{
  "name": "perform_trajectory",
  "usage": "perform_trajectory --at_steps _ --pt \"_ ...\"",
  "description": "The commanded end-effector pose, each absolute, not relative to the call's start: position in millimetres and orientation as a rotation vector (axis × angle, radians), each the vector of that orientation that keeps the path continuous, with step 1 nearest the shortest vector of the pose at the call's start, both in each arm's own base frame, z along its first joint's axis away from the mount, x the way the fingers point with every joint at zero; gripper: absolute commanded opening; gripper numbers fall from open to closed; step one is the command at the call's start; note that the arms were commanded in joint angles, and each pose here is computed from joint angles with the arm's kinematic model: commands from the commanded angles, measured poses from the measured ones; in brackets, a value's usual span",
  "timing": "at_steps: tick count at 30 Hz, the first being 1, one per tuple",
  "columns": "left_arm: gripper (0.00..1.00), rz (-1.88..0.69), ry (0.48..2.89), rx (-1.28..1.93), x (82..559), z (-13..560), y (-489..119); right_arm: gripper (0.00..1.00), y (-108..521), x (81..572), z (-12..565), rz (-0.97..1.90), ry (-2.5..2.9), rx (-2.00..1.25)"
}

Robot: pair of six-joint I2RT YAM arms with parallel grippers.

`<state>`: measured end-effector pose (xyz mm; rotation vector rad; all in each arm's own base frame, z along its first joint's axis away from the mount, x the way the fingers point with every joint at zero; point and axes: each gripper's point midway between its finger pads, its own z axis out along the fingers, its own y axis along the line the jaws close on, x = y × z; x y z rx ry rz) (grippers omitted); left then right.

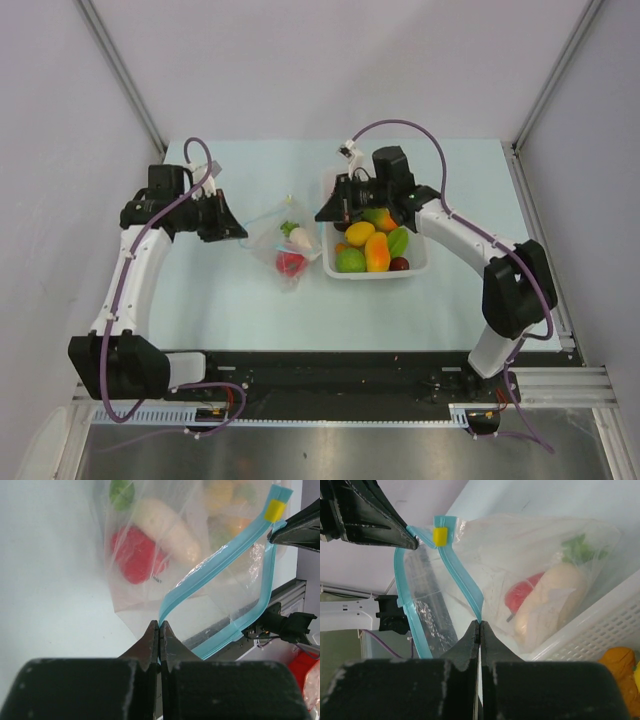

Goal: Place the food in the zip-top bag and seal the zipper
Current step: Adjust the zipper food storage bag at the center of the board, then pick up the fake fruit from the bin.

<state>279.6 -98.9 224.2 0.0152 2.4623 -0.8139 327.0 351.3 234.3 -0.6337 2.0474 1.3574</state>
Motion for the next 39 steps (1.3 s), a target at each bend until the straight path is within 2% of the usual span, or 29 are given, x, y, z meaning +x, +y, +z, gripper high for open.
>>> perform_trajectory --at_steps 1,4,5,6,9,12,15,23,29,33,39 --pt "0.0 -0.817 2.403 0.023 290 236 -101 0.0 355 339 272 1.335 1.945 -0.727" --pt "0.0 -0.842 2.424 -0.032 294 227 -103 0.02 352 357 266 1.28 1.969 -0.736" --pt "0.0 -0.866 2.425 -0.037 294 226 -105 0.11 348 365 261 1.241 1.977 -0.74" --pt "0.0 -0.876 2.428 -0.058 295 225 -106 0.32 345 367 263 1.236 1.978 -0.742" --pt "0.0 -0.888 2.396 -0.058 301 227 -108 0.61 327 376 273 1.184 1.947 -0.735" --pt "0.0 -0.897 2.389 -0.061 305 229 -109 0.75 299 383 274 1.074 1.94 -0.76" --pt "0.0 -0.905 2.403 -0.063 306 225 -109 0.79 275 376 255 0.959 1.988 -0.828" --pt "0.0 -0.901 2.395 -0.057 305 225 -109 0.75 267 329 182 0.735 2.331 -0.805" --pt "0.0 -0.894 2.388 -0.046 304 228 -109 0.86 281 322 162 0.501 2.393 -0.667" --pt "0.0 -0.878 2.382 -0.038 303 230 -107 0.81 284 316 141 0.502 2.482 -0.616" --pt "0.0 -0.873 2.378 -0.03 302 231 -107 0.8 282 313 113 0.461 2.562 -0.557"
